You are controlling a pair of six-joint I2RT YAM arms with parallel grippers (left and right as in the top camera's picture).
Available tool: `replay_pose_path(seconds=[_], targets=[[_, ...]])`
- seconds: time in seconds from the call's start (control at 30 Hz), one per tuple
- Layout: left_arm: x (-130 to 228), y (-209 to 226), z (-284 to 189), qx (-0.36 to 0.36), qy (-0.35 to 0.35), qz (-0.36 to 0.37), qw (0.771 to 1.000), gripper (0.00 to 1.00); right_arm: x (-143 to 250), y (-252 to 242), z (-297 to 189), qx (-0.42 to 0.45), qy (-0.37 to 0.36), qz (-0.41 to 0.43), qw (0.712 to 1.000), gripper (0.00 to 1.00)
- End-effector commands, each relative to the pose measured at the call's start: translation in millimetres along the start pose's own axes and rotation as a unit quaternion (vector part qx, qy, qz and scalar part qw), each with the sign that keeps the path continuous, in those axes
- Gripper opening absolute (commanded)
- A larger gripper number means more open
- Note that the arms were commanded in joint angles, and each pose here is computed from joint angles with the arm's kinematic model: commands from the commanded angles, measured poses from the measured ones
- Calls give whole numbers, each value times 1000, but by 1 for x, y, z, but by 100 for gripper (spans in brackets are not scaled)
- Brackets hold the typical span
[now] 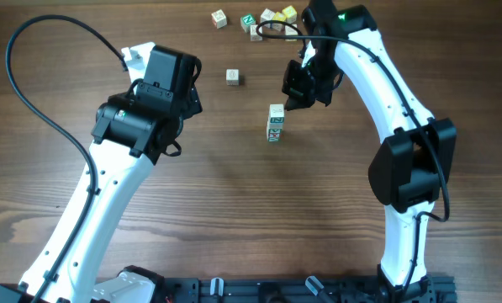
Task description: Form a tower
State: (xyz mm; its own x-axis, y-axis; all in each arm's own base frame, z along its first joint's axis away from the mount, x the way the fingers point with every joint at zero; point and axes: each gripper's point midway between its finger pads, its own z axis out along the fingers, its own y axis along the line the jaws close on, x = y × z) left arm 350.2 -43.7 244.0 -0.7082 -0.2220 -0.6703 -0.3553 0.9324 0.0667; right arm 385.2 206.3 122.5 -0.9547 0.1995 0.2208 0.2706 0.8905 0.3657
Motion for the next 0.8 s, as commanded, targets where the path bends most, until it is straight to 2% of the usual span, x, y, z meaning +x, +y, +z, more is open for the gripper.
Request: replay_pose_path(seconds=[0.0,0.3,0.77], targets=[[-2,2,-1,-1,-4,2,1000,100,4,9,-12,-19,-8,-8,1000,5],[-2,2,-1,-1,-4,2,1000,100,0,-2,-12,12,-21,-3,1000,5],[-2,2,-1,-1,-3,2,1000,100,17,-8,-12,22,15,11,1000,4]])
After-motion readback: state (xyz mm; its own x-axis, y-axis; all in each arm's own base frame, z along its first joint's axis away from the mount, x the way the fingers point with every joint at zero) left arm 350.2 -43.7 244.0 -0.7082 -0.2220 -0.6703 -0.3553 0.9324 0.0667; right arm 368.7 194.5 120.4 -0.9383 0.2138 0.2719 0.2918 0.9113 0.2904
